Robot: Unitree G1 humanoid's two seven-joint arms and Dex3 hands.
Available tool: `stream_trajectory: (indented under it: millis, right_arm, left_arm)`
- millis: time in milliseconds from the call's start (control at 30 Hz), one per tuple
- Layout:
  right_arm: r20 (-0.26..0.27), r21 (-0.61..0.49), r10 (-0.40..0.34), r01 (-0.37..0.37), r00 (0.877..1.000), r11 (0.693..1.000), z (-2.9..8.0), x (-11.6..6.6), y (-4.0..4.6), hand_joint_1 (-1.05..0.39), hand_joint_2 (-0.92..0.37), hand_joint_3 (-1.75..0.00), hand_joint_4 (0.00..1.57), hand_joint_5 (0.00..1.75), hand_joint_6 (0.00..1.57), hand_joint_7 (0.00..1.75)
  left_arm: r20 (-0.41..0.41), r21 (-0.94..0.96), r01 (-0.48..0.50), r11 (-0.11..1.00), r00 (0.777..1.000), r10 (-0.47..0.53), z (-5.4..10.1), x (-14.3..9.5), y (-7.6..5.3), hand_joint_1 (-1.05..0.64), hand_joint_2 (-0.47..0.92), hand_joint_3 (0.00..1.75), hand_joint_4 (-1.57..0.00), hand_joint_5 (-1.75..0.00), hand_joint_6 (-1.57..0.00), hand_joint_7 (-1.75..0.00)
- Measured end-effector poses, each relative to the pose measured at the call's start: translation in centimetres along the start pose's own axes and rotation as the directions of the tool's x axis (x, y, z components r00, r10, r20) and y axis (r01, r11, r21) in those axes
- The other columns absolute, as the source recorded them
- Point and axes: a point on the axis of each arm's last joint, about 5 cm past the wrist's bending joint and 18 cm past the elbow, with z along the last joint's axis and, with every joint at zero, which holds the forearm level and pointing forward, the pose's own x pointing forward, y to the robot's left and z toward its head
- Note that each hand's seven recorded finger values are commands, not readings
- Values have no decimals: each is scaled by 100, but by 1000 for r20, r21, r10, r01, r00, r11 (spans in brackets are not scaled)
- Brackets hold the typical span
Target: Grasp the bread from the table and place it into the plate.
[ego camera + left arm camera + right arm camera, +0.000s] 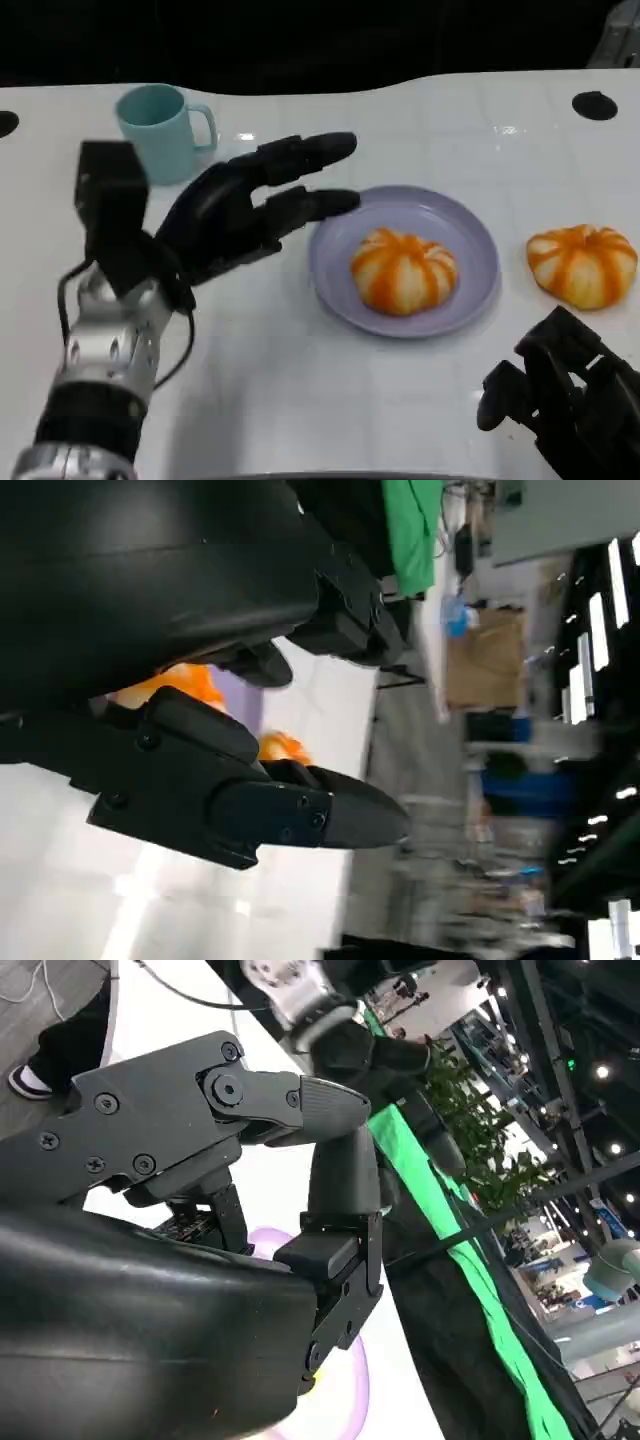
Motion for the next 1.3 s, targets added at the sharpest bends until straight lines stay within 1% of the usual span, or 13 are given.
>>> stream_trajectory:
  millis: [33, 67, 100, 167, 267, 400, 433, 533, 600, 700, 800, 967, 1300]
  right_arm:
    - [0, 0, 0, 0, 1000, 1000, 0, 0, 0, -53, -78, -52, 67, 175, 51, 160]
    - [0, 0, 1, -1, 1000, 1000, 0, 2, 1, -53, -78, -52, 67, 175, 51, 160]
    - [0, 0, 1, -1, 1000, 1000, 0, 1, 1, -53, -78, -52, 67, 175, 51, 160]
    - [0, 0, 0, 0, 1000, 1000, 0, 1, 0, -53, -78, -52, 67, 175, 51, 160]
    - [0, 1, 3, -3, 1000, 1000, 1, 5, 3, -53, -78, -52, 66, 175, 50, 159]
    - [1, 4, 1, -1, 1000, 1000, 0, -1, 0, -53, -78, -52, 66, 175, 50, 159]
    - [1, 4, 1, -1, 1000, 1000, 1, 0, 1, -53, -78, -52, 66, 175, 50, 159]
    - [0, 1, -1, 1, 1000, 1000, 3, -3, 4, -53, -78, -52, 66, 175, 49, 160]
    - [0, 1, -4, 4, 1000, 1000, 3, -7, 3, -53, -78, -52, 66, 175, 49, 160]
    - [-2, 2, -2, 2, 1000, 1000, 3, -2, 7, -52, -78, -52, 64, 175, 48, 159]
    - [-5, 6, -7, 7, 1000, 1000, 3, -5, 5, -52, -79, -52, 64, 175, 47, 159]
    - [-6, 5, -9, 9, 1000, 1000, 4, -6, 6, -52, -80, -53, 64, 175, 47, 160]
    - [-7, 6, -13, 13, 1000, 1000, 6, -8, 7, -52, -80, -52, 63, 175, 47, 158]
  left_arm:
    - [1, -30, -14, 999, 1000, 14, -16, -29, -10, -64, 92, 30, -46, -145, -56, -87]
    - [10, -60, -31, 998, 999, 32, -16, -62, -20, -64, 92, 32, -45, -156, -49, -110]
    - [25, -99, -54, 994, 998, 56, -22, -105, -38, -64, 92, 33, -45, -163, -45, -124]
    - [45, -165, -87, 982, 994, 95, -43, -186, -78, -64, 92, 34, -45, -167, -43, -131]
    - [29, -224, -123, 967, 991, 133, -76, -266, -118, -65, 92, 32, -57, -173, -53, -143]
    - [32, -395, -181, 900, 977, 211, -118, -407, -260, -66, 92, 32, -61, -175, -55, -145]
    - [21, -410, -189, 892, 976, 217, -127, -422, -273, -63, 92, 35, -70, -175, -56, -155]
    - [25, -448, -224, 866, 965, 263, -120, -563, -368, -61, 92, 38, -78, -175, -53, -171]
    - [13, -471, -249, 847, 957, 289, -165, -662, -449, -61, 92, 38, -79, -175, -53, -174]
    - [-14, -479, -283, 831, 949, 316, -208, -744, -487, -61, 92, 38, -82, -175, -59, -175]
    - [-13, -491, -291, 821, 945, 327, -229, -840, -544, -60, 92, 38, -83, -175, -61, -175]
    - [-51, -517, -334, 788, 931, 361, -292, -954, -632, -59, 92, 37, -83, -175, -61, -175]
    - [-97, -551, -370, 748, 919, 383, -349, -1057, -681, -59, 92, 39, -81, -175, -61, -175]
